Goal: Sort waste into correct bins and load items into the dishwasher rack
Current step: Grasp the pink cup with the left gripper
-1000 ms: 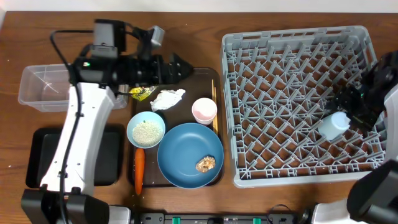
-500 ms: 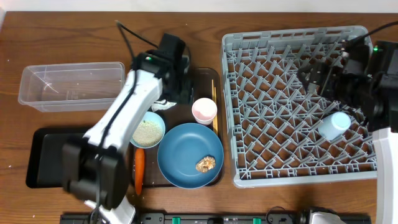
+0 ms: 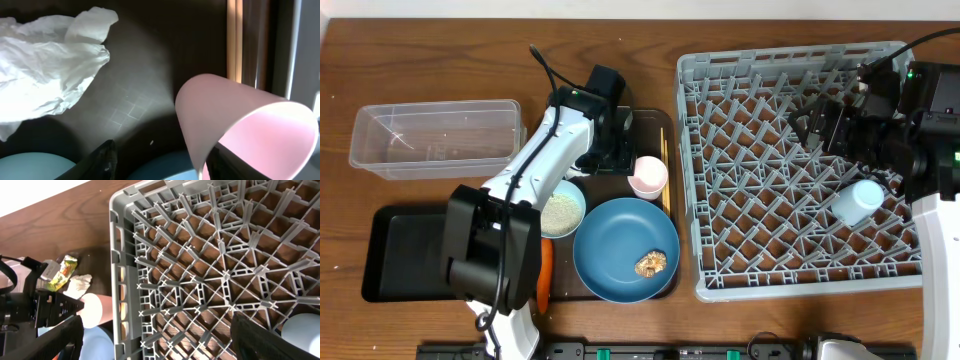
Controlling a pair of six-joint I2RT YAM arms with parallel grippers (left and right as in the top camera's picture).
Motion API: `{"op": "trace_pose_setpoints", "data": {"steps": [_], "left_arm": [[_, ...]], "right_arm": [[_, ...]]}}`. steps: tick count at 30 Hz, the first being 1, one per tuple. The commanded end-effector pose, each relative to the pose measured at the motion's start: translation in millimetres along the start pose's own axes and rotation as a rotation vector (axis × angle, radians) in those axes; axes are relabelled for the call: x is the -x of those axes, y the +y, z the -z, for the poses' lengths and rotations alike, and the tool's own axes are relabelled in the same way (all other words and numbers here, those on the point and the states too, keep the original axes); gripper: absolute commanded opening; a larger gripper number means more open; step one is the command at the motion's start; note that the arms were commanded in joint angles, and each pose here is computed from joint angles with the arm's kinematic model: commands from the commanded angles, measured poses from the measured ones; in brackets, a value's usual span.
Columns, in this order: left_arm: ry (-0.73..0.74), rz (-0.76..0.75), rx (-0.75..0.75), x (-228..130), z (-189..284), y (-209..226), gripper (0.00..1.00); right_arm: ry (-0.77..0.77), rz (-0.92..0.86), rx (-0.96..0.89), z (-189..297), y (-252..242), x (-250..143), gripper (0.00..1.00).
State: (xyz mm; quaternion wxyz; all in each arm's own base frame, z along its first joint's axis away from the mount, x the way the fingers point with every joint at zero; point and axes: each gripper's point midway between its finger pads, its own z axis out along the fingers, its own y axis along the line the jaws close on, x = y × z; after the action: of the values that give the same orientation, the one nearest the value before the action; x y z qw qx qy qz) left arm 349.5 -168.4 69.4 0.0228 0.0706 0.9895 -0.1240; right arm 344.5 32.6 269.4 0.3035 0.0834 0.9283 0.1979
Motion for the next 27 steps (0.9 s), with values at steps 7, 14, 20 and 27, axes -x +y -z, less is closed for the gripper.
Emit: {"op": "trace_pose_setpoints", "data": {"steps": [7, 14, 20, 27], "left_arm": [[0.03, -0.023, 0.0, -8.8, -20.6, -4.8, 0.54], [0.046, -0.065, 0.0, -18.6, -30.2, -17.8, 0.26], [0.034, -0.055, -0.014, -14.6, -1.8, -22.8, 0.06], [-0.159, -0.07, -0.18, 10.4, 92.4, -47.8, 0.06]], "right_arm": [[0.001, 0.019, 0.016, -1.0, 5.0, 1.4, 0.87], [0.005, 0.018, 0.015, -1.0, 4.8, 0.5, 0.87], [0.009, 0.015, 0.01, -1.1, 3.8, -0.6, 0.88], [0.017, 0.062, 0.045, -0.8, 9.7, -2.3, 0.88]]}}
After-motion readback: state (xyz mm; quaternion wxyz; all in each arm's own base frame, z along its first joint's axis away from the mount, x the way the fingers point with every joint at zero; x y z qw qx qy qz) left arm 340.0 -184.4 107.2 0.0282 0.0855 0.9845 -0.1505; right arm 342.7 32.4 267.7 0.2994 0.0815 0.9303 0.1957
